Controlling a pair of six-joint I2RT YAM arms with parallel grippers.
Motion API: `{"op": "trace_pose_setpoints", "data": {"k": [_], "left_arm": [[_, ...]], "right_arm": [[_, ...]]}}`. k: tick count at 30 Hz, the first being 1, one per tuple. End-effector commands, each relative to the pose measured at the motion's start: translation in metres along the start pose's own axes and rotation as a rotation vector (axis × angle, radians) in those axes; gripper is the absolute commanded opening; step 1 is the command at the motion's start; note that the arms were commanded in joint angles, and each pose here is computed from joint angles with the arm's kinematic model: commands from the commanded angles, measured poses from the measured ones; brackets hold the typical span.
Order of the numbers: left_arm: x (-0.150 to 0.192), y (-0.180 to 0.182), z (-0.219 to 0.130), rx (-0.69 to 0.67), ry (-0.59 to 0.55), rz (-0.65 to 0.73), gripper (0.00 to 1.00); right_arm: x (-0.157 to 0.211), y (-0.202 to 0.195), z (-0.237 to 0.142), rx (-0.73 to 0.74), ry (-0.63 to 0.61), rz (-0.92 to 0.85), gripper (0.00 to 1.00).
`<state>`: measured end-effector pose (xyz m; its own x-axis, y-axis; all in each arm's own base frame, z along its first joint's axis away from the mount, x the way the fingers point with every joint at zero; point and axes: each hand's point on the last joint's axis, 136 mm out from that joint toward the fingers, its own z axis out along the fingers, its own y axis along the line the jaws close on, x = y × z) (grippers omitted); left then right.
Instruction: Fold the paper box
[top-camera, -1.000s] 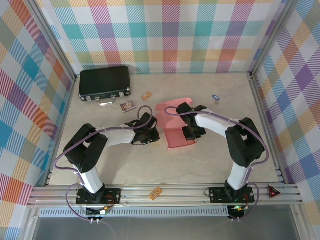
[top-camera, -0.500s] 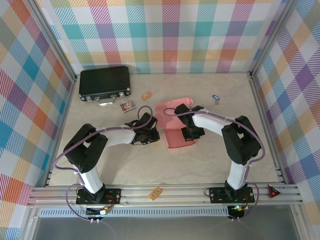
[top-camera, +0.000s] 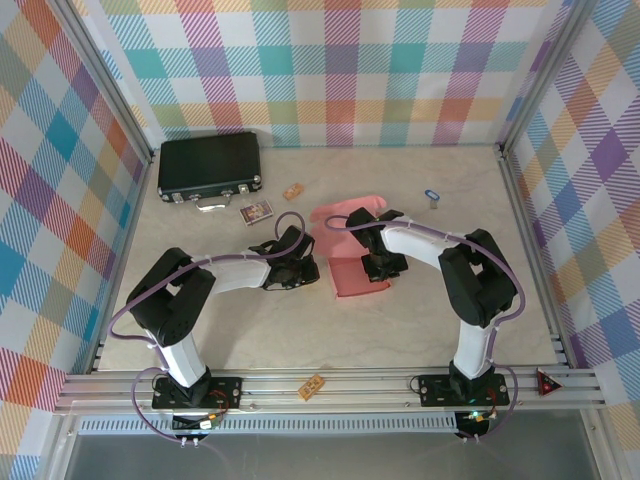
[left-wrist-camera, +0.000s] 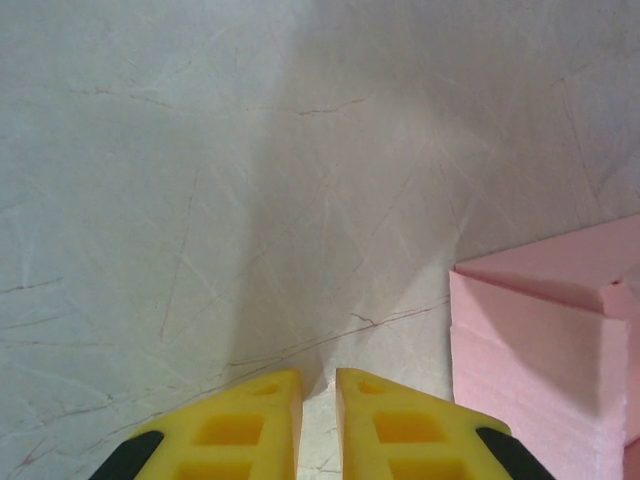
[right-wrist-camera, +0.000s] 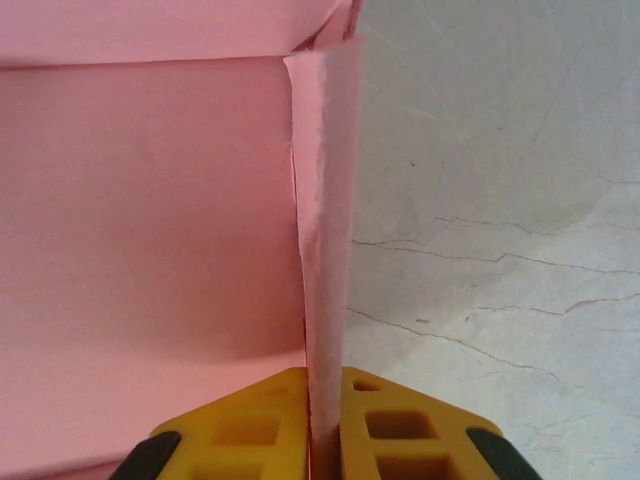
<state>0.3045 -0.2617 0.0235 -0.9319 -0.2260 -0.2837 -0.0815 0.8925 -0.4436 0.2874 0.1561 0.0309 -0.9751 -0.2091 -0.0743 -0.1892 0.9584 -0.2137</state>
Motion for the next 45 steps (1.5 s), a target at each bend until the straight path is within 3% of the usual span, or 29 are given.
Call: {"op": "trace_pose_setpoints", "data": {"k": [1, 16, 25, 33, 45], "left_arm": [[0.005, 0.004, -0.006, -0.030, 0.003, 0.020, 0.18], [-0.018, 0.004, -0.042, -0.118, -0.077, 0.115, 0.19], [-0.036, 0.006, -0.077, -0.161, -0.178, 0.162, 0.20], [-0.045, 0.018, -0.120, -0.233, -0.260, 0.215, 0.22], [-0.030, 0.024, -0.141, -0.195, -0.250, 0.210, 0.22]], "right_arm": [[0.016, -0.004, 0.003, 0.000, 0.060, 0.036, 0.18], [-0.002, -0.008, -0.031, -0.052, -0.069, 0.101, 0.45], [-0.023, -0.029, -0.054, -0.169, -0.204, 0.182, 0.45], [-0.064, -0.087, -0.048, -0.265, -0.256, 0.279, 0.44], [-0.146, -0.167, -0.010, -0.182, -0.246, 0.306, 0.39]]}}
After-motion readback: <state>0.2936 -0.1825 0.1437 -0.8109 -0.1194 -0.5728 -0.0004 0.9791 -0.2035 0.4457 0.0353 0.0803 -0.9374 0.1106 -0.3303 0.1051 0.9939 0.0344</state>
